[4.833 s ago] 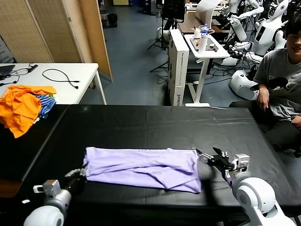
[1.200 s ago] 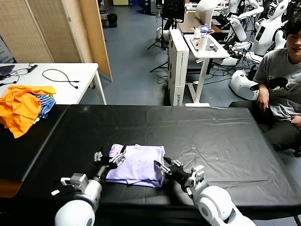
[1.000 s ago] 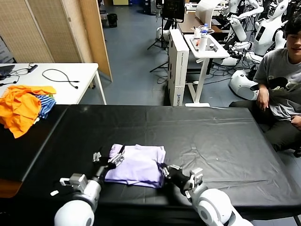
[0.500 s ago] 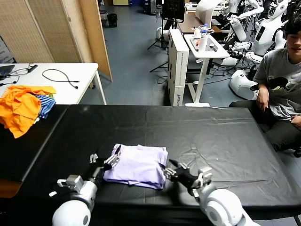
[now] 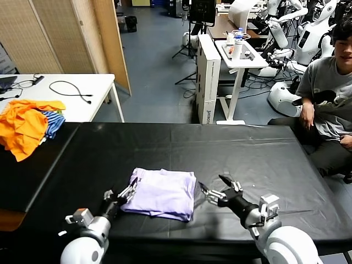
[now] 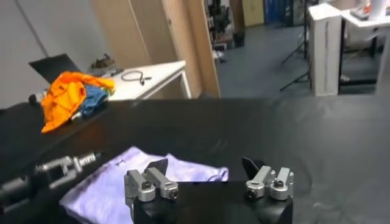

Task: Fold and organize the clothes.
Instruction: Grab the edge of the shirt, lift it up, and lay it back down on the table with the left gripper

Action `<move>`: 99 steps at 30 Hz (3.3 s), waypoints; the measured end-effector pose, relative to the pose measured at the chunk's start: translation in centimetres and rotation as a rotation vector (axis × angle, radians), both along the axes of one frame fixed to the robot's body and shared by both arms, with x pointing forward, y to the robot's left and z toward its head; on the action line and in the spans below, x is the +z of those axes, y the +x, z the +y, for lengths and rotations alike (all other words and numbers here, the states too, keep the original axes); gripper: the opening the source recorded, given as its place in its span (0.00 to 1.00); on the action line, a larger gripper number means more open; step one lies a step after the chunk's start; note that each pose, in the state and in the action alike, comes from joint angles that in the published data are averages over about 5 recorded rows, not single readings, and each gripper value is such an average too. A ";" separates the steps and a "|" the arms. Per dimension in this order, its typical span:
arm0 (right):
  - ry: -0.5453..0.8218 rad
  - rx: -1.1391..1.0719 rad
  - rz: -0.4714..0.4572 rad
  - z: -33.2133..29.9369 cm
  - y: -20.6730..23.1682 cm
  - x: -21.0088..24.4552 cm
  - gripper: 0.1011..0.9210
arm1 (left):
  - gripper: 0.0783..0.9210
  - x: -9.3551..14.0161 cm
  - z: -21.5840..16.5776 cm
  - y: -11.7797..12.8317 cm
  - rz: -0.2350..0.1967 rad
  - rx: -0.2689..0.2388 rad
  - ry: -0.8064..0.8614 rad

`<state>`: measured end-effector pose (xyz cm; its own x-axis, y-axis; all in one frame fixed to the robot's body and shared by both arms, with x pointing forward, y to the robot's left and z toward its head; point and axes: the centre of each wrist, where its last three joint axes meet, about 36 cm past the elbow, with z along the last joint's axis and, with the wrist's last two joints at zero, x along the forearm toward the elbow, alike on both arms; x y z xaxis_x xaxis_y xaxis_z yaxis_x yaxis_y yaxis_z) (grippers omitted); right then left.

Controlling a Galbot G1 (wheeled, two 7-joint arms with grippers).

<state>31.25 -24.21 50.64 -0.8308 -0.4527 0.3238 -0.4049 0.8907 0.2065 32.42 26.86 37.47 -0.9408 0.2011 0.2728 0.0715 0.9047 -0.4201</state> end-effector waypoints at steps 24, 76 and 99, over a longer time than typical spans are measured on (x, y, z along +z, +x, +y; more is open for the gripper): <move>-0.042 -0.007 -0.065 0.1 -0.5 0.7 0.98 | 0.41 -0.8 0.3 0.7 0.081 -0.003 -0.208; -0.113 -0.083 -0.030 -2.0 -0.1 -2.9 0.98 | 0.13 5.4 -5.7 -0.5 -0.132 -0.075 0.334; 0.218 0.030 0.287 0.6 3.1 -5.0 0.98 | 0.98 4.6 -8.3 0.0 -0.244 -0.121 0.296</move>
<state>34.31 -23.65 45.66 -0.7057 -0.5592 0.4350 -0.3279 0.8021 0.4992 32.37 18.58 42.03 -0.9595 0.2607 0.1069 0.2505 0.9630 -0.0997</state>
